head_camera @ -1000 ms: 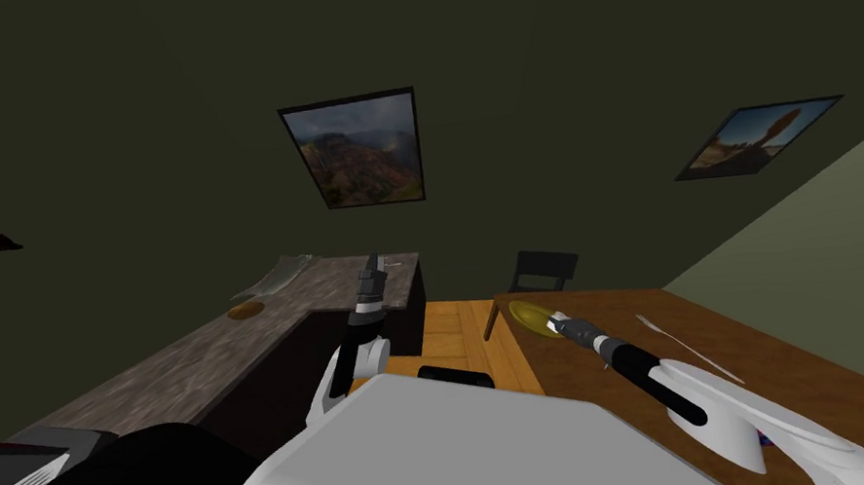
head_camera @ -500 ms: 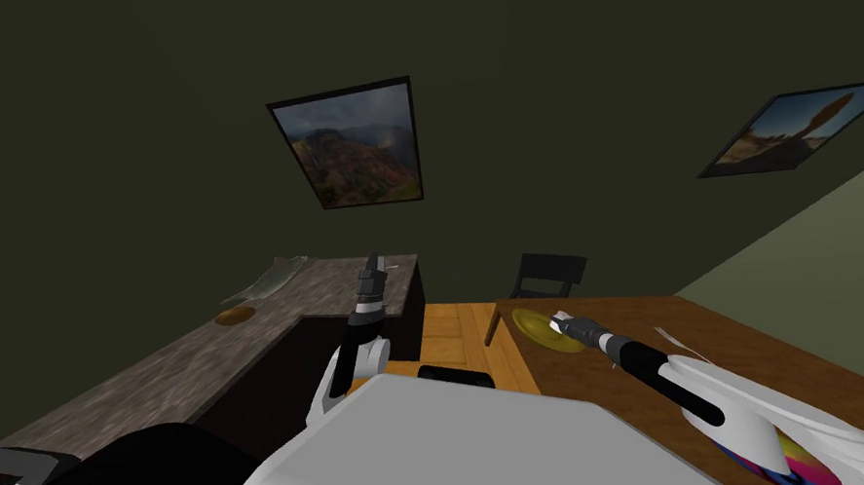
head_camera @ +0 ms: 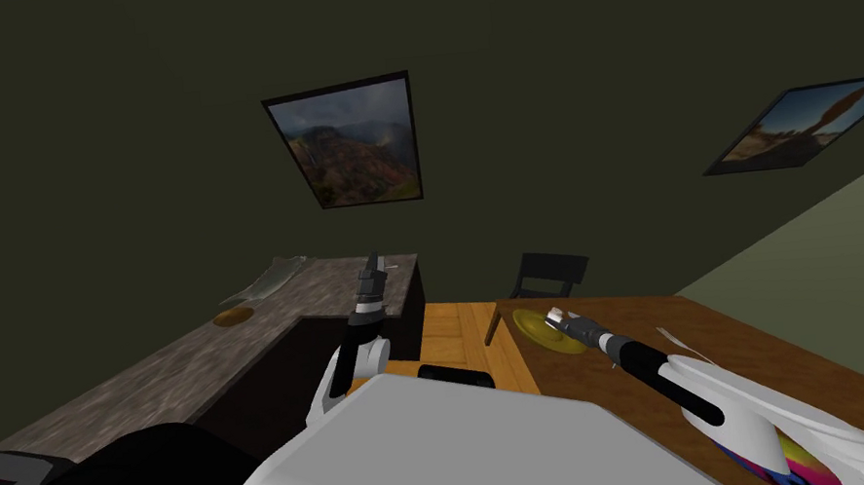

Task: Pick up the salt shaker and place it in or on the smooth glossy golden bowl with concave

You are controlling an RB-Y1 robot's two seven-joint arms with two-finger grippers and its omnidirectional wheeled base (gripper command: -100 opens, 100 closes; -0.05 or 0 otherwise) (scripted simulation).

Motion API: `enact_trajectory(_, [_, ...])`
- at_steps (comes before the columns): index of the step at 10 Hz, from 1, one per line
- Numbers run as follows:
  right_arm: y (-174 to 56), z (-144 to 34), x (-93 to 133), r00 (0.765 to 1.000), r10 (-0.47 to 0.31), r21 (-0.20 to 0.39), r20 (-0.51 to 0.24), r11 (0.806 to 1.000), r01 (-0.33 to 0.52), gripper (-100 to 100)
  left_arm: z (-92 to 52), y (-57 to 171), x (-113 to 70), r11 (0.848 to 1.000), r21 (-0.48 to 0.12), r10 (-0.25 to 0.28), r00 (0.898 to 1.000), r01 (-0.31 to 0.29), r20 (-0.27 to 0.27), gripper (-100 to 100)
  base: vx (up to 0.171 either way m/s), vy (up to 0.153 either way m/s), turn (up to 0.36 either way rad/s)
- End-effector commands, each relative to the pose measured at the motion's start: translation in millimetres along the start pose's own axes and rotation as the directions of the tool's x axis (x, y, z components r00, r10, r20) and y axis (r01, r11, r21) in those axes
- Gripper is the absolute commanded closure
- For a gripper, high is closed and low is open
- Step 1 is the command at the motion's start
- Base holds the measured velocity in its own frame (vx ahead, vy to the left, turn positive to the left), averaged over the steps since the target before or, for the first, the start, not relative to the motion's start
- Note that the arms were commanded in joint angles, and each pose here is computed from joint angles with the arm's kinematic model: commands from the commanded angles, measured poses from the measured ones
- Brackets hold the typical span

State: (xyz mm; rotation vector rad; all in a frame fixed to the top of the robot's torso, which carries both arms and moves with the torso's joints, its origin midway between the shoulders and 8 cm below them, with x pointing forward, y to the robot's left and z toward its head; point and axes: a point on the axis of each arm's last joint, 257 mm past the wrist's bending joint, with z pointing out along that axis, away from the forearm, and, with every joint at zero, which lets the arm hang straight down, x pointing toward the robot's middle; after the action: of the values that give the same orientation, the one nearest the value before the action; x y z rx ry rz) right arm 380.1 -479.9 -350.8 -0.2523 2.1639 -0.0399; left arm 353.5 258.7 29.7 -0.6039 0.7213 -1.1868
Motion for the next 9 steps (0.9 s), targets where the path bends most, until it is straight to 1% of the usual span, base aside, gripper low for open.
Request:
enact_trajectory(1, [0.0,0.0,0.0,1.0,0.0,0.0,0.0,1.0,0.0,0,0.0,0.0,0.0,1.0,0.0,0.0,1.0,0.0,0.0,0,0.0,0.0,0.0])
enact_trajectory(2, [-4.6,-4.9,-12.6,1.0,-0.008,-0.005,0.006,1.0,0.008,-100,0.0,0.0,0.0,1.0,0.0,0.0,1.0,0.0,0.0,0,0.005,0.016,-0.077])
enact_trajectory(9, [-12.3,-21.4,-55.1,0.999,-0.037,-0.034,0.018,0.999,0.038,-100,0.0,0.0,0.0,1.0,0.0,0.0,1.0,0.0,0.0,0,0.009,0.031,-0.059])
